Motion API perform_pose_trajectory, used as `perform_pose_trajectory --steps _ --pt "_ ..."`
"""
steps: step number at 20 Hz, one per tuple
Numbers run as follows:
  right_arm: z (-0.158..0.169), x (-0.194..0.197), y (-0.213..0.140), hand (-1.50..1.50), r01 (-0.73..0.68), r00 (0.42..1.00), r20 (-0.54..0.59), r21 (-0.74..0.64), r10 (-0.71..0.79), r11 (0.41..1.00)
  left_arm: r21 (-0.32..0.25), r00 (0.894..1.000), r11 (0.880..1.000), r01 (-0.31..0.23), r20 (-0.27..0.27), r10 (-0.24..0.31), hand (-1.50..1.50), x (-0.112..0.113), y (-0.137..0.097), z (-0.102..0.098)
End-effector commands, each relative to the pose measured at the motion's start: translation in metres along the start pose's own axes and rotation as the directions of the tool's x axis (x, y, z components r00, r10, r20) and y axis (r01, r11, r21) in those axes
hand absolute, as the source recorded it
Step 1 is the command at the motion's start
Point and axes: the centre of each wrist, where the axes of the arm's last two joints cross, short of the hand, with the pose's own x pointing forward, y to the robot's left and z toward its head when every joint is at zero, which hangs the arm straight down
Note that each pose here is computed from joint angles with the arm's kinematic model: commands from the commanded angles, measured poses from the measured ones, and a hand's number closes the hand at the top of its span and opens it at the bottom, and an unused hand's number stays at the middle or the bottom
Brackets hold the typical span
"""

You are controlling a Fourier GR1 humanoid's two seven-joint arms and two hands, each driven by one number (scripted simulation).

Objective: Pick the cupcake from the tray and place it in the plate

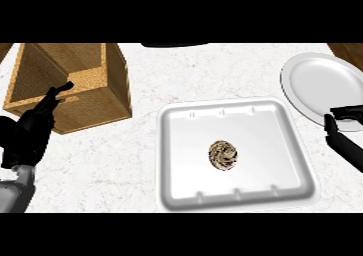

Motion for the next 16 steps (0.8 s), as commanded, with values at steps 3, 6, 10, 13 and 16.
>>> perform_pose_trajectory --steps 3,6,10,13,16 --pt "0.014 0.001 -0.003 -1.50 -0.024 1.000 0.002 -0.351 0.027 0.936 -0.027 0.927 0.973 -0.229 -0.311 0.210 0.00 -0.066 -0.044 0.038" --pt "0.027 0.004 -0.002 -1.50 -0.026 0.999 0.019 -0.326 0.034 0.945 -0.036 0.920 0.967 -0.253 -0.319 0.229 0.00 -0.065 -0.047 0.043" --pt "0.041 0.009 -0.006 -1.50 -0.104 0.995 -0.022 -0.248 0.101 0.963 -0.043 0.928 0.972 -0.232 -0.308 0.208 0.00 -0.067 -0.052 0.051" --pt "0.052 0.003 -0.005 -1.50 -0.237 0.968 -0.103 -0.090 0.227 0.967 -0.044 0.941 0.976 -0.215 -0.277 0.195 0.00 -0.061 -0.040 0.046" --pt "0.062 0.002 -0.007 -1.50 -0.306 0.933 -0.173 0.081 0.315 0.949 -0.053 0.939 0.974 -0.221 -0.280 0.198 0.00 -0.062 -0.046 0.052"
